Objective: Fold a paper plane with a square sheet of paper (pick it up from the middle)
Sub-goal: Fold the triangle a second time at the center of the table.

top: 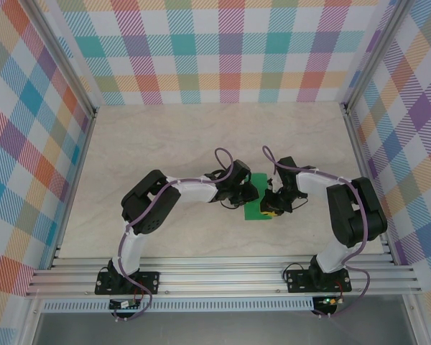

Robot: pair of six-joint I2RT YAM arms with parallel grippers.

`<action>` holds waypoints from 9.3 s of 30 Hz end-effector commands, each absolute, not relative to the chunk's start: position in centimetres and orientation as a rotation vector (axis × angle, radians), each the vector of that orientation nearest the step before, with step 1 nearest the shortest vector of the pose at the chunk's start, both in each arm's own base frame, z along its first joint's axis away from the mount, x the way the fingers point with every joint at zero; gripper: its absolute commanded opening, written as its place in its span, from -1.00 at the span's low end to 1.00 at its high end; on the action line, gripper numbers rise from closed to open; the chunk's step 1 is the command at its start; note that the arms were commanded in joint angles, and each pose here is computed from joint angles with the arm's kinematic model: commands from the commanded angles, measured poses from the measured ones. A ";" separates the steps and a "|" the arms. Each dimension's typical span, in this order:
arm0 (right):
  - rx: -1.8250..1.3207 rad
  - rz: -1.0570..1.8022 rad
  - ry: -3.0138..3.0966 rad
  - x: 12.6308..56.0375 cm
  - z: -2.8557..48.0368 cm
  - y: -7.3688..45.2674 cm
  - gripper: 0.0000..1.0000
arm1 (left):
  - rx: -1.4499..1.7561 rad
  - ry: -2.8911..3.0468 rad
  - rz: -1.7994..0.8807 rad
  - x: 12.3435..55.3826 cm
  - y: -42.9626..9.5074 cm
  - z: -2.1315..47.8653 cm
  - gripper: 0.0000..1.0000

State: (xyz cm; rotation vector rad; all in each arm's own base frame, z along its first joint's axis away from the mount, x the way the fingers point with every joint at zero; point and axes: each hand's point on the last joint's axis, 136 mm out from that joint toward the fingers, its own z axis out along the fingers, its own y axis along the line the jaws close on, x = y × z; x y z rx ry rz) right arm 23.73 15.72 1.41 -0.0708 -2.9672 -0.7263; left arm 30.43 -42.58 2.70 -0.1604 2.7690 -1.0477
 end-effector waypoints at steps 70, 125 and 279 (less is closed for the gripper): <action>-0.560 -0.718 -2.783 20.7 0.2 13.0 -0.79 | 0.023 2.595 -1.217 29.1 -44.4 9.8 -0.22; -0.473 -0.917 -2.870 22.7 3.9 14.3 -0.71 | -0.002 2.771 -1.082 26.4 -44.7 1.9 -0.39; -0.496 -0.775 -2.836 24.8 -0.4 13.7 -0.79 | 0.011 2.776 -0.988 29.5 -44.4 1.2 -0.54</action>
